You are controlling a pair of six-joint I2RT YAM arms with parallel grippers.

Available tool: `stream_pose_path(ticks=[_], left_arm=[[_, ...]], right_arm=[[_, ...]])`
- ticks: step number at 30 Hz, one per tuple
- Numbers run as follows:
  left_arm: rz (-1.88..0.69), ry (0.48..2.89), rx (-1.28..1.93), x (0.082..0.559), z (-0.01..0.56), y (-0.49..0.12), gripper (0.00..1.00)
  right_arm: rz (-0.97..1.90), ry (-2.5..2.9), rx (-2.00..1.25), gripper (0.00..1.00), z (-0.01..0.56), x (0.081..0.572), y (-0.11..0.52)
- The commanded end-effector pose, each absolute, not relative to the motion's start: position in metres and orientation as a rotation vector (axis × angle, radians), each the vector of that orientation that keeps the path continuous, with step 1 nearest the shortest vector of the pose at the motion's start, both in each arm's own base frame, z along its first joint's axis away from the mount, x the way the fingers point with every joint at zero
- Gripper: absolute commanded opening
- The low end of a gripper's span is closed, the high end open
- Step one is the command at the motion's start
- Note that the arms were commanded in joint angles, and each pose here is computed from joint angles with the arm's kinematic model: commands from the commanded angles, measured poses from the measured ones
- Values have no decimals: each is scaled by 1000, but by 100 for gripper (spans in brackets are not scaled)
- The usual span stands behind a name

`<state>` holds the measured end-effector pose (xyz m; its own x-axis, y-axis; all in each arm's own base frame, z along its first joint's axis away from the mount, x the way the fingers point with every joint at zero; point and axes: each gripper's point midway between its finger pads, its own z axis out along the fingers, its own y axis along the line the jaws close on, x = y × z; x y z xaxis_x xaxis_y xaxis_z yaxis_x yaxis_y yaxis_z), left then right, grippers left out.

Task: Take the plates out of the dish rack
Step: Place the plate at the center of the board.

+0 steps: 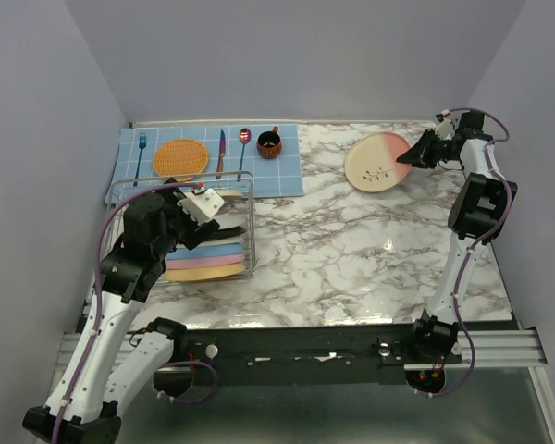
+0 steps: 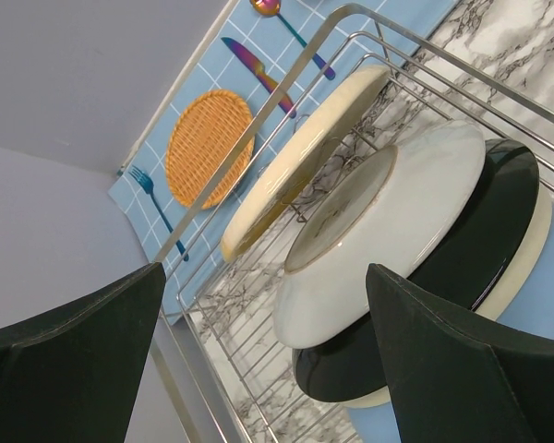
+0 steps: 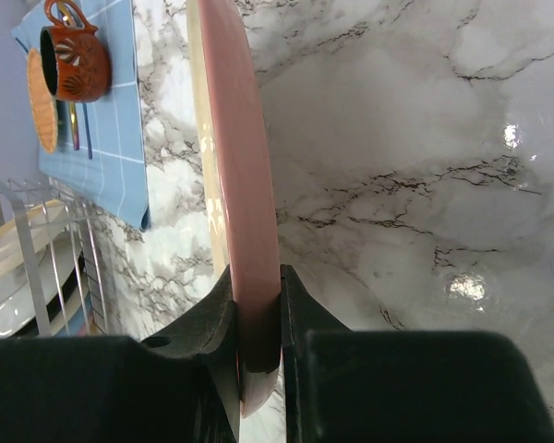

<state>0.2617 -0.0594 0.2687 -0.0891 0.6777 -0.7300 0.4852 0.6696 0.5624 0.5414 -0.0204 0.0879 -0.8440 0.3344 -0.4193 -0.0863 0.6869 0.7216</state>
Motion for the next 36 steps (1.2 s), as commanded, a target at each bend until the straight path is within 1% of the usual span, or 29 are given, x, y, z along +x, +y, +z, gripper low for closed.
stream_pose_path(ticks=[1,6,11,14,19,22,27,30,34,36], left_arm=[[180,1734,962,255,267,-63,99],[177,1734,955,253,268,-63,99],[167,1737,956,251,266,-63,99],[167,1741,959,249,264,-62,99],[170,1746,966,248,263,-62,99],[171,1750,967,248,262,-61,99],[174,1763,981,248,257,-61,99],[181,1761,983,249,257,-60,99],[180,1762,983,248,257,-60,99],[180,1758,984,248,258,-60,99]], right_arm=[[945,2546,254,8,37,524,-28],[947,2560,260,8,35,521,-29],[1087,2456,258,7,51,525,-27],[1135,2442,264,7,53,526,-26],[1301,2418,292,8,49,522,-16],[1302,2405,277,7,52,525,-17],[1384,2381,306,8,51,525,-16],[1375,2377,302,8,54,527,-18],[1344,2395,330,13,50,528,-20],[1320,2409,347,19,48,528,-23]])
